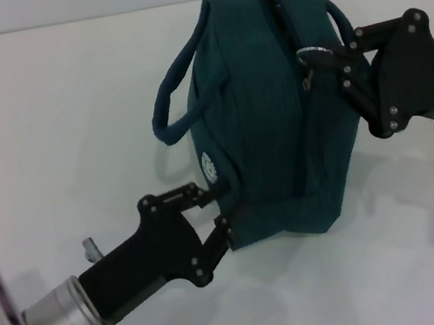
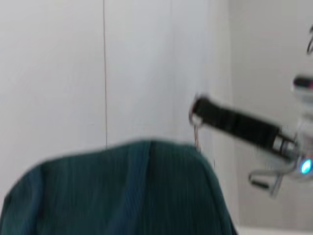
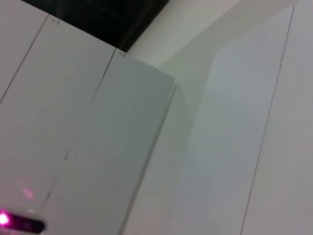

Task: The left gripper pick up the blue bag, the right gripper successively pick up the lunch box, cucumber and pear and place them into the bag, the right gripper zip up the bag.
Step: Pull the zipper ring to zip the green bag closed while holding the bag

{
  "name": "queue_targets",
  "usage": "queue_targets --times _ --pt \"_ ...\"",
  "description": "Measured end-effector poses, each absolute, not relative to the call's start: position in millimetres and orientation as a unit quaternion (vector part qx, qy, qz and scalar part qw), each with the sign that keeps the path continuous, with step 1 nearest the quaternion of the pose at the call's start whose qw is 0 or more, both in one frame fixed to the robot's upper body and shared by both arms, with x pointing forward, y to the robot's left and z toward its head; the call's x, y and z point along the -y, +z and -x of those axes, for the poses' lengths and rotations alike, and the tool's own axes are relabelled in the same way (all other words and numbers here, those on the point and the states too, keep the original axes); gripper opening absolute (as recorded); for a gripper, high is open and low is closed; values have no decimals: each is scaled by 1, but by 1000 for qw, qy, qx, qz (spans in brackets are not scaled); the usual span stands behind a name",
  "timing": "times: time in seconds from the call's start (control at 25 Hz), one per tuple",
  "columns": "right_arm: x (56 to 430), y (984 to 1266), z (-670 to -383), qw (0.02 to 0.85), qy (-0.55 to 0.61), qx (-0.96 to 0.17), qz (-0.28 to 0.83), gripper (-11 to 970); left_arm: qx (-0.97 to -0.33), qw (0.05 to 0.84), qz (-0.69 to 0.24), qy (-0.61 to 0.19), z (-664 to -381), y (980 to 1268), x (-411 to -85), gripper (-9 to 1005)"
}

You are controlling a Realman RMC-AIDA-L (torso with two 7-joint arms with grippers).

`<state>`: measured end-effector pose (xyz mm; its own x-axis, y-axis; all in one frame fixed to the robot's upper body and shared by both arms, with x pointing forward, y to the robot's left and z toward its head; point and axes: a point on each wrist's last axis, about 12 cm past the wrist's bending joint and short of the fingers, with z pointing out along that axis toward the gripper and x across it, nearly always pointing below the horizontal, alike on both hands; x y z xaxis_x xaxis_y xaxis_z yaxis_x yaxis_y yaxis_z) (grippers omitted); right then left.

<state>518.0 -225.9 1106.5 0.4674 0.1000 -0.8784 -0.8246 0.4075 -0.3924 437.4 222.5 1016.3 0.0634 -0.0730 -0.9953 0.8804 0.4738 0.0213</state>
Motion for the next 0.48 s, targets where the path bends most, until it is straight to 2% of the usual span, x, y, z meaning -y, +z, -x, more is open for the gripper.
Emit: queue_targets --times 0.04,0.16,0.4,0.48 --pt "225 1106 -518 732 315 -408 445 21 -567 645 -347 -378 -437 1019 -223 76" --pt "224 1106 -519 731 314 -408 447 21 -557 658 -332 -384 -439 1024 -223 286" --pt "222 1105 -518 731 310 -402 456 20 -551 660 -293 -419 -452 1035 -218 490" --pt "221 1105 -518 732 307 -399 459 20 -548 656 -287 -432 -456 1038 -216 586"
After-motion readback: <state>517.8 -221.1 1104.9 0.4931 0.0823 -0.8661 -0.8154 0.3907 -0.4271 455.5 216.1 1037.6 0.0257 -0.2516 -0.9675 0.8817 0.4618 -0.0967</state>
